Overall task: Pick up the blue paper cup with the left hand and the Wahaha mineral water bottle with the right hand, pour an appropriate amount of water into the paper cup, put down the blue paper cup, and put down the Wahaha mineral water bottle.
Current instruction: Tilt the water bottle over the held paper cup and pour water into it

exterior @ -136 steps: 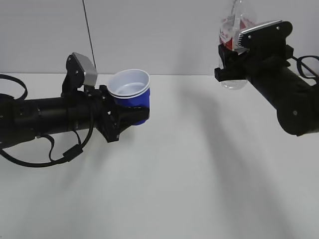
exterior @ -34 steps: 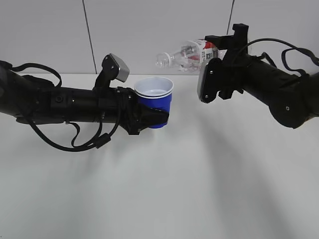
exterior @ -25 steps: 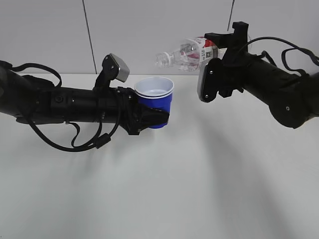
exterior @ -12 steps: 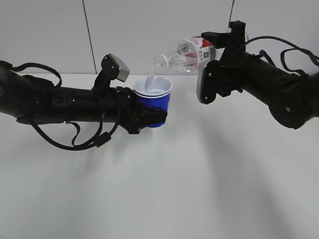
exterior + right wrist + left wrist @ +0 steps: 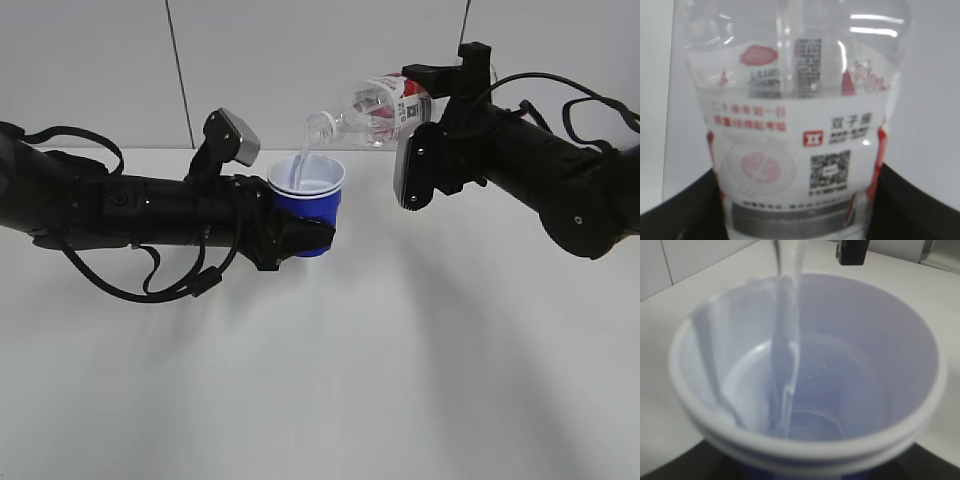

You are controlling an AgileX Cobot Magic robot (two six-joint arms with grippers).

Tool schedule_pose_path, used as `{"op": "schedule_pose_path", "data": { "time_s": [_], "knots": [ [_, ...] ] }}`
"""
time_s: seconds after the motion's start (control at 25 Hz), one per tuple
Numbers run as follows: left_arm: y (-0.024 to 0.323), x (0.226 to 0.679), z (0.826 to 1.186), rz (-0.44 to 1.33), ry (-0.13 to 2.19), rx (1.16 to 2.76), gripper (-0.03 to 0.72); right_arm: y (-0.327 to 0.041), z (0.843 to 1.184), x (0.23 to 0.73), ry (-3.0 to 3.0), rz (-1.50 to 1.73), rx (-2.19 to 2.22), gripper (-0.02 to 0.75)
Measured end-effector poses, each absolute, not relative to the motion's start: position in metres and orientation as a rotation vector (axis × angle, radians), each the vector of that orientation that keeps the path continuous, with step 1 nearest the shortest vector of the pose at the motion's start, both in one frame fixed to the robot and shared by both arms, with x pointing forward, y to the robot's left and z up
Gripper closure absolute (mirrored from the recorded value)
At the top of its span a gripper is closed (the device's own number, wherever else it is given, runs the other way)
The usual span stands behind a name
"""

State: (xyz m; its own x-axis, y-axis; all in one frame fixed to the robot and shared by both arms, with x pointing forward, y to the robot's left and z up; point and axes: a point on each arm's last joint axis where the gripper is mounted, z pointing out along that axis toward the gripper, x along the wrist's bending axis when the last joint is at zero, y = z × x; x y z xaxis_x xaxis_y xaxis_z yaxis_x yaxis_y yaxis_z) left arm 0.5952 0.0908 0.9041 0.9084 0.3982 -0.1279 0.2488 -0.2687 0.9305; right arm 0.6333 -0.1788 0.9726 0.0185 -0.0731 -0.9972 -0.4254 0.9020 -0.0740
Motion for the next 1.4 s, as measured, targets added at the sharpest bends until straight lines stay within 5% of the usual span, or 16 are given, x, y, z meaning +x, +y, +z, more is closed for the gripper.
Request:
{"op": "schedule_pose_path", "data": {
  "time_s": [1.4],
  "knots": [
    [0.0896, 0.5918, 0.9038, 0.136, 0.422, 1.880, 0.278, -0.1786, 0.9729, 0.6332, 1.526, 0.254, -0.438, 0.260]
  ]
}}
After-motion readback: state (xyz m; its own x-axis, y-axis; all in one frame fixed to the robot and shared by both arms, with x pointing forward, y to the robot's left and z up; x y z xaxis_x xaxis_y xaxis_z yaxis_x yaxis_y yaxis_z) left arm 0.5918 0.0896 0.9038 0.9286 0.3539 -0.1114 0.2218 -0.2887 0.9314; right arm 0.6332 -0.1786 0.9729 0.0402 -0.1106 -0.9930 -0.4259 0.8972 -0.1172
